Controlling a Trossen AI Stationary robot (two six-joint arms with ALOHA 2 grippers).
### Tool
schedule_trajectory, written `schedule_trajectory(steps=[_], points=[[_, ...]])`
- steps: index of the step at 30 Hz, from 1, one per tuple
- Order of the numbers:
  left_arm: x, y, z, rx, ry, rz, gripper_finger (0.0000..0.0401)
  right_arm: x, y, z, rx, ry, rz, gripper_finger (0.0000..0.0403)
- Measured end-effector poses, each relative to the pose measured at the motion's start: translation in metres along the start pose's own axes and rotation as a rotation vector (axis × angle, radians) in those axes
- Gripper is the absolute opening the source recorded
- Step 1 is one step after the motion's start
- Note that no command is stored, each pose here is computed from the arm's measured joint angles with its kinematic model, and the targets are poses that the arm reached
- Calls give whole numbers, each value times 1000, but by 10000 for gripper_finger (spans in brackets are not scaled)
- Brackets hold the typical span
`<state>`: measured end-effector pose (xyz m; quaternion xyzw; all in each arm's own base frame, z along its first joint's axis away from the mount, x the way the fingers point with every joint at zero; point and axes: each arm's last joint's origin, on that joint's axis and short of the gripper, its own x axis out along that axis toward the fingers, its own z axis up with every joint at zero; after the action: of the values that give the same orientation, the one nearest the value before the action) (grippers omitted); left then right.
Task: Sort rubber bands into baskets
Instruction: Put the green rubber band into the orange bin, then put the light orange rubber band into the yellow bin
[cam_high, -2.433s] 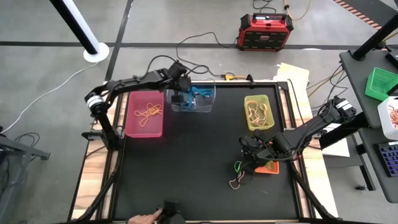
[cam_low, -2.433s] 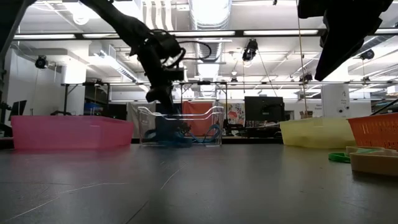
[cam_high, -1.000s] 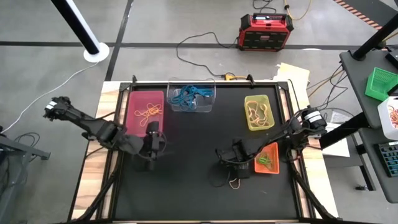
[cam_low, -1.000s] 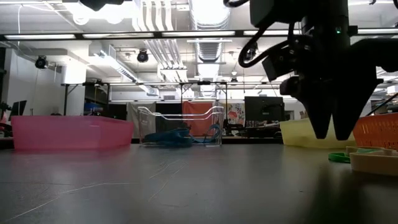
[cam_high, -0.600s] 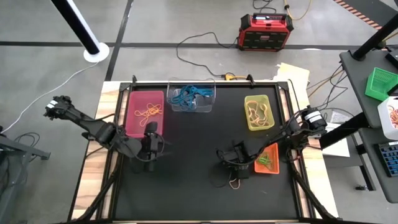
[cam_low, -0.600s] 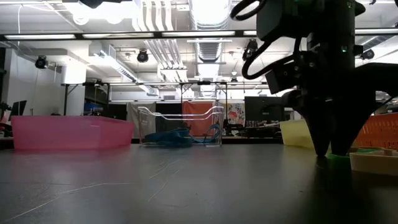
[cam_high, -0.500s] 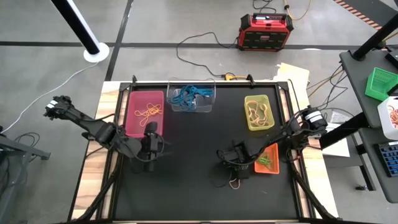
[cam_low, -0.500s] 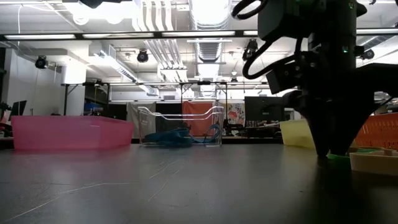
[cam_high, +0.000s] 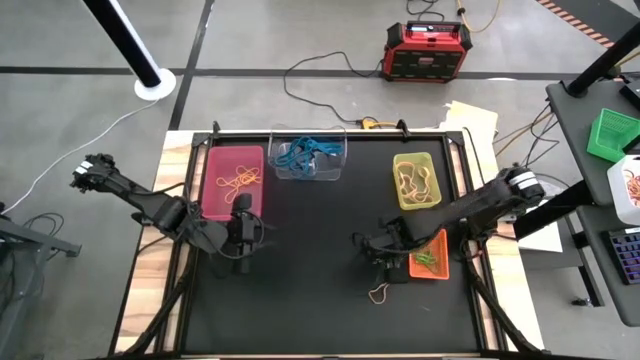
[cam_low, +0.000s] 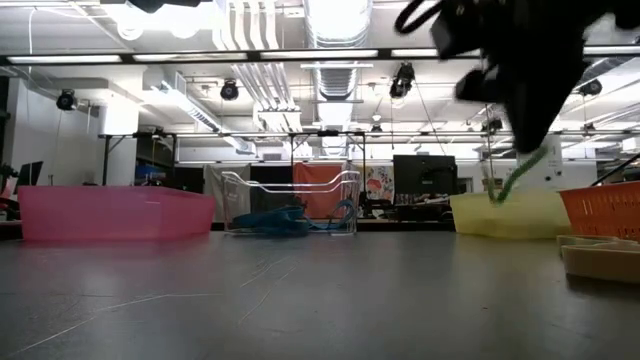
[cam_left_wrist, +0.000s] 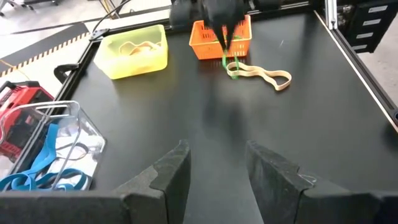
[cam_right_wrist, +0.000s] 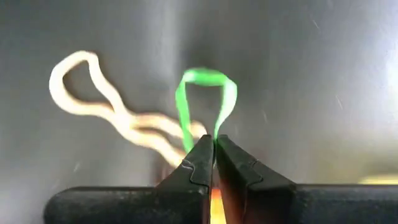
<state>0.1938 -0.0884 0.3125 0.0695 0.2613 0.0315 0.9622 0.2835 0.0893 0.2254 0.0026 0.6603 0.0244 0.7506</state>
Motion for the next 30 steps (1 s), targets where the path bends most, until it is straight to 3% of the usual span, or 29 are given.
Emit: schedule_trajectory(steps=[4,7,12,16,22,24,27,30], points=[[0,0,0,0,0,0,139,-43,-6,-25,182,150,-49,9],[0,0,0,9,0,6,139,-59,-8,-46,319,248,-108,9],[0,1,0,24,-1,26,139,-60,-8,-69,434,258,-180,16],[2,0,-1,43,7,27,139,-48,-13,-82,504,312,-224,57],[4,-1,-2,48,13,28,139,-35,-15,-89,508,346,-246,142],[4,-1,-2,51,15,28,139,-34,-13,-81,470,264,-201,162],[6,-2,-2,56,20,29,139,-33,-5,-55,363,24,-84,179],[8,-3,-3,57,23,30,139,-23,2,-35,249,-92,-28,181]])
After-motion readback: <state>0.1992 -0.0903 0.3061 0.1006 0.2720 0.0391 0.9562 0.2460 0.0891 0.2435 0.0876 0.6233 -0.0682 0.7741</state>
